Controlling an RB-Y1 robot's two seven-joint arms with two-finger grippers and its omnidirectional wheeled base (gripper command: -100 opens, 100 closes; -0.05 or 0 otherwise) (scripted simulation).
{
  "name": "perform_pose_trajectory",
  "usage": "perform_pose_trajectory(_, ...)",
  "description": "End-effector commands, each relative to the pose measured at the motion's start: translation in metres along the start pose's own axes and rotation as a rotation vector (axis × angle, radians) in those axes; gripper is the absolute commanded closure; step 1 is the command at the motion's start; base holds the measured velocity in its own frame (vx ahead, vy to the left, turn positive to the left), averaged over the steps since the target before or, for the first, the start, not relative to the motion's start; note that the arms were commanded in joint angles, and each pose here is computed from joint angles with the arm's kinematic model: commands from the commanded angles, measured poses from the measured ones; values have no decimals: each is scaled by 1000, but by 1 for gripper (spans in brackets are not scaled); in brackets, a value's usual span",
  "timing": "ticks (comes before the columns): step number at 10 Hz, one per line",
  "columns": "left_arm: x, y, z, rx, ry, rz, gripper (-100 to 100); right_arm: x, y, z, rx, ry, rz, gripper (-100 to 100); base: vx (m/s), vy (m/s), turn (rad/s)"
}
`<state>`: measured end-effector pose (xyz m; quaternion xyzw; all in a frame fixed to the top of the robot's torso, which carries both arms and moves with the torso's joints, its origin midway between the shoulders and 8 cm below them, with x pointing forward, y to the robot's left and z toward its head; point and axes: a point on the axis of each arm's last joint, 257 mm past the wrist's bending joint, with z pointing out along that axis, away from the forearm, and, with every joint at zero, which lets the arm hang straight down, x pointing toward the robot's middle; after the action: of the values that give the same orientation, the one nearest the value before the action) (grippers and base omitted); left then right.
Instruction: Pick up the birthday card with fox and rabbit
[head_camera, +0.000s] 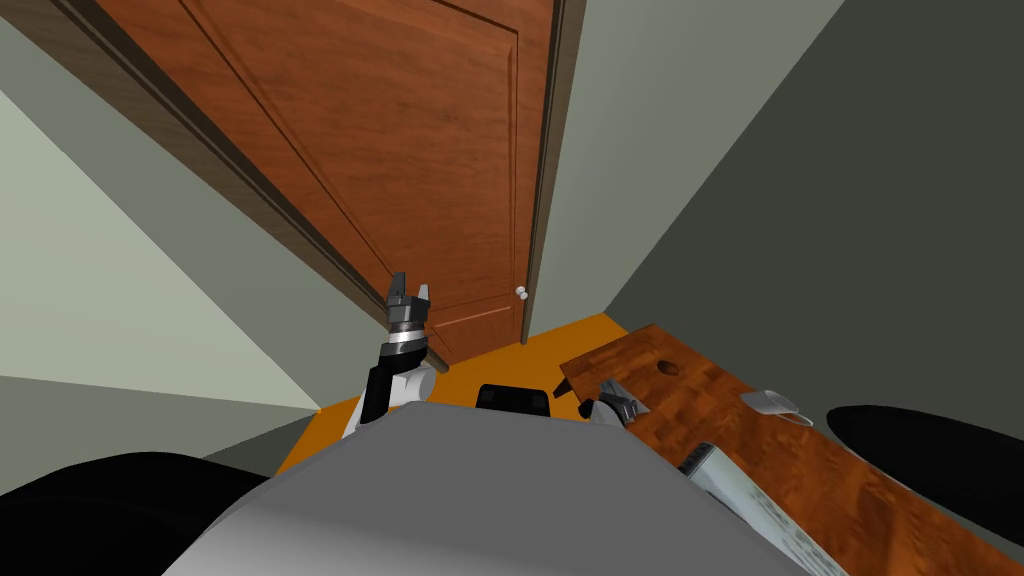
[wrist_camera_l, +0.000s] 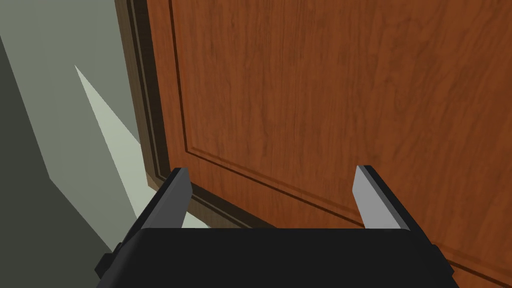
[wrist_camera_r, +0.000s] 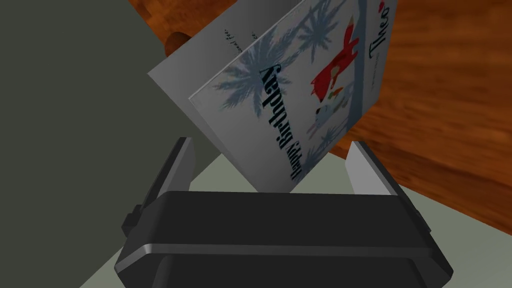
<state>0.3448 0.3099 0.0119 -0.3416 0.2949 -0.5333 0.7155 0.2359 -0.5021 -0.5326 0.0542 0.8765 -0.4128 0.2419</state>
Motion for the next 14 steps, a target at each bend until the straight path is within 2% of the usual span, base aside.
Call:
perform_pose_trajectory(1,0,0,0,0,0,0,0,0,0,0,0,0,0,-100,8,7,-3)
perform_pose_trajectory(2,0,0,0,0,0,0,0,0,-1,0,0,0,-2,100,0,0,0)
perform_pose_trajectory(6,0,0,0,0,0,0,0,0,-5,2,8,-1,-3,100,0,-3,-6)
perform_pose_trajectory(7,0,0,0,0,0,0,0,0,-4,1,7,-1,-3,0,0,0,0)
perform_pose_trajectory(8,0,0,0,0,0,0,0,-12,9,1,-6,-5,9,100,-19,-18,-139)
perform_pose_trajectory(14,0,0,0,0,0,0,0,-47,41,-10,-41,-39,4,100,-26,-20,-72)
